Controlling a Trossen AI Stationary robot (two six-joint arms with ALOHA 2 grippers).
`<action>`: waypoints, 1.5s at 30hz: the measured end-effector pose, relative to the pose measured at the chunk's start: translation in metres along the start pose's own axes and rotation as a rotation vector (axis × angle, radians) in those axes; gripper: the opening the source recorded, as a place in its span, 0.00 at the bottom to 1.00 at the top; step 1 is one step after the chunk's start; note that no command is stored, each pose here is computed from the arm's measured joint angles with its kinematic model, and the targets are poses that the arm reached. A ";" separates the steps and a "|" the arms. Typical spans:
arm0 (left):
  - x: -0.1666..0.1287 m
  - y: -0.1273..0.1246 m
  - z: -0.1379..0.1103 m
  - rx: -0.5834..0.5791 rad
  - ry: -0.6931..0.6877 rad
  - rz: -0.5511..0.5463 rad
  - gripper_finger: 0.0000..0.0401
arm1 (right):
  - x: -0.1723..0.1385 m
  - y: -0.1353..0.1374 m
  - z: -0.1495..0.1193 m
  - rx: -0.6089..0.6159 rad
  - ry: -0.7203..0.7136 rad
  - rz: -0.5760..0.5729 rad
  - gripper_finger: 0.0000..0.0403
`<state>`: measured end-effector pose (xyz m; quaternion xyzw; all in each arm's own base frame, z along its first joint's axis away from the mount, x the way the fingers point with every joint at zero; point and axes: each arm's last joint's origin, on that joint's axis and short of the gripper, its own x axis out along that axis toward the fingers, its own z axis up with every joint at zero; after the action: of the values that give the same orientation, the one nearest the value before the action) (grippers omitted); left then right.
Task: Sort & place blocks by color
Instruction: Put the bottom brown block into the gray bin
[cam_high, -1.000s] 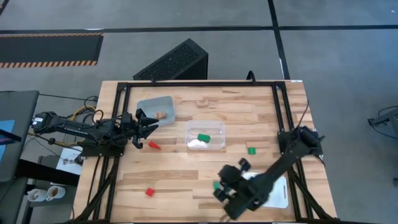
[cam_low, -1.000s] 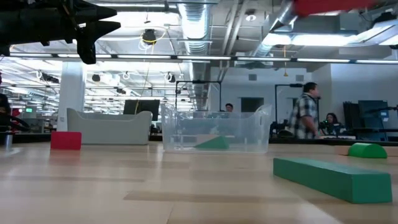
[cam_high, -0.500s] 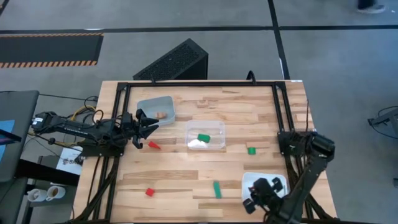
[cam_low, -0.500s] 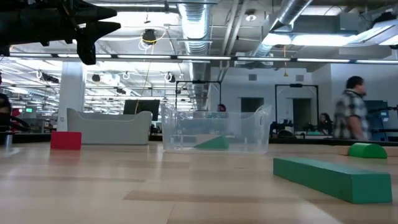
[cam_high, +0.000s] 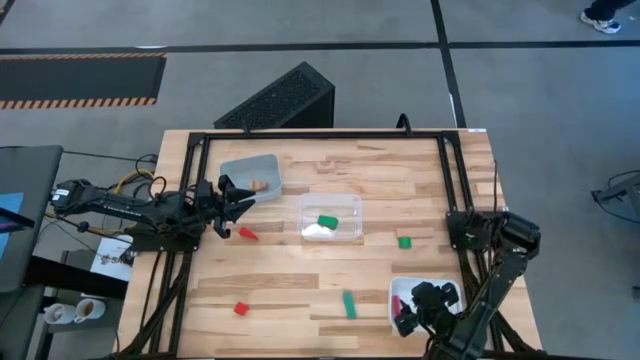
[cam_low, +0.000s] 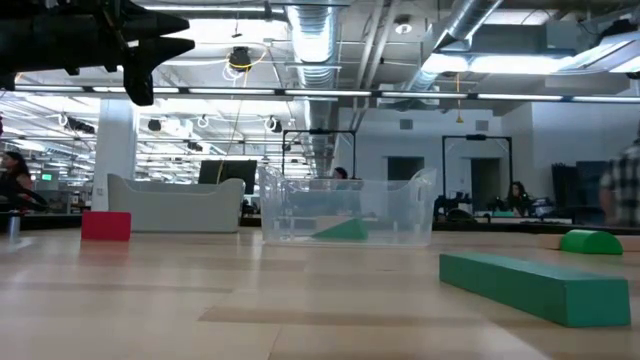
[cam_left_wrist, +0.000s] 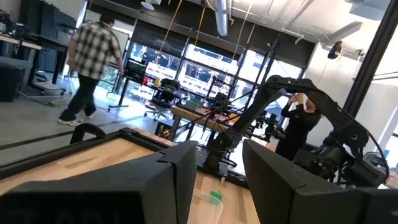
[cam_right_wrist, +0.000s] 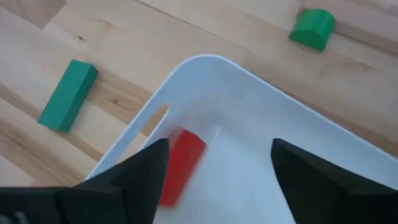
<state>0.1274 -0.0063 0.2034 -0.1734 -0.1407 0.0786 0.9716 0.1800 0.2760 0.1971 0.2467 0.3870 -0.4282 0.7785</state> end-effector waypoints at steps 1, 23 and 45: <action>0.000 0.000 0.000 0.001 0.001 0.000 0.30 | -0.001 0.001 0.004 -0.001 0.010 0.000 0.79; 0.000 0.001 -0.002 0.004 0.019 0.008 0.30 | 0.005 0.047 0.097 -0.255 -0.158 0.297 0.72; 0.000 0.001 -0.003 0.004 0.027 0.016 0.30 | 0.010 -0.018 0.155 -0.391 -0.186 0.127 0.72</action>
<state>0.1284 -0.0062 0.2004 -0.1737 -0.1261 0.0843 0.9731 0.2282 0.1514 0.2776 0.0745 0.3729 -0.3160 0.8692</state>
